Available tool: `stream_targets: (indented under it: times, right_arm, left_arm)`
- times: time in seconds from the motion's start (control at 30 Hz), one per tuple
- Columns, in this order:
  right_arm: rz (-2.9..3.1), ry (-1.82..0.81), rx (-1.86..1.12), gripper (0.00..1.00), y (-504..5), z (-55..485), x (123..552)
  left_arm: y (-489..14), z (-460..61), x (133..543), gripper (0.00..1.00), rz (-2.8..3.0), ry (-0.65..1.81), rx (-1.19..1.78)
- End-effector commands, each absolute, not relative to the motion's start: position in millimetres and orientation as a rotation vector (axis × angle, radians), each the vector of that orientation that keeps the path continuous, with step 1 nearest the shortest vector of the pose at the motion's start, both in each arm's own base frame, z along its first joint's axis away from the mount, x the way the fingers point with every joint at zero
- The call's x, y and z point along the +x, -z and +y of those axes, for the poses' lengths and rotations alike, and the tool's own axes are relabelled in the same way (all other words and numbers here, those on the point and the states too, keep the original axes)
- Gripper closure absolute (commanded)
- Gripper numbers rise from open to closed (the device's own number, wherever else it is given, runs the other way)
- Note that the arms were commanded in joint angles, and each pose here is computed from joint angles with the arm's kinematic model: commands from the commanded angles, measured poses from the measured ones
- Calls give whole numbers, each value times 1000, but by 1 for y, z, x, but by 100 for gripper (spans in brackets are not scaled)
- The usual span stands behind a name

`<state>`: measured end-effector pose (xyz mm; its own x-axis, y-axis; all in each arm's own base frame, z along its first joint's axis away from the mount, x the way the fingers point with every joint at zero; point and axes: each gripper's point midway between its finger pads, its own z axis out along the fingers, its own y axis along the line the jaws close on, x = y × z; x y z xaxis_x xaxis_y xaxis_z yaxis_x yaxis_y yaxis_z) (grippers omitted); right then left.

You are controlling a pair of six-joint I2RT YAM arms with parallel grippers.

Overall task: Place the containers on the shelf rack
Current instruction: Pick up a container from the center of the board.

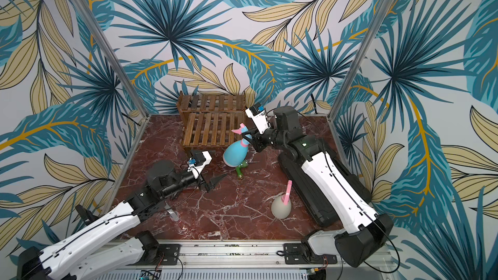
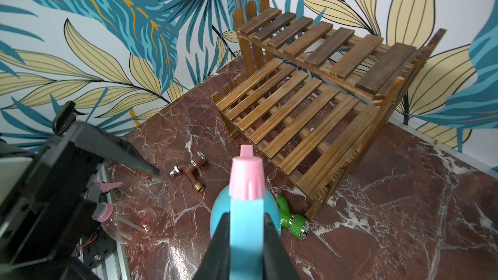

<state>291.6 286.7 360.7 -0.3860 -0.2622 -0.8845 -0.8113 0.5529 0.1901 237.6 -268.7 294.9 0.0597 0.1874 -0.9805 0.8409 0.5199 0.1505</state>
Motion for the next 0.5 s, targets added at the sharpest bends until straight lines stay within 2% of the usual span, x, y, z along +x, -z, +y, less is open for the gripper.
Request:
stream_targets:
  times: [0.0, 0.2, 0.47]
  right_arm:
    - [2022, -823, -791, 96, -359, 279, 289]
    - [2060, -867, -826, 95, -365, 280, 280]
    - [2048, -999, -859, 95, -375, 290, 265]
  left_arm:
    - [-307, -285, 241, 0, 1403, 682, 961]
    - [-301, -276, 274, 0, 1439, 491, 899]
    - [-287, -302, 278, 0, 1445, 578, 979]
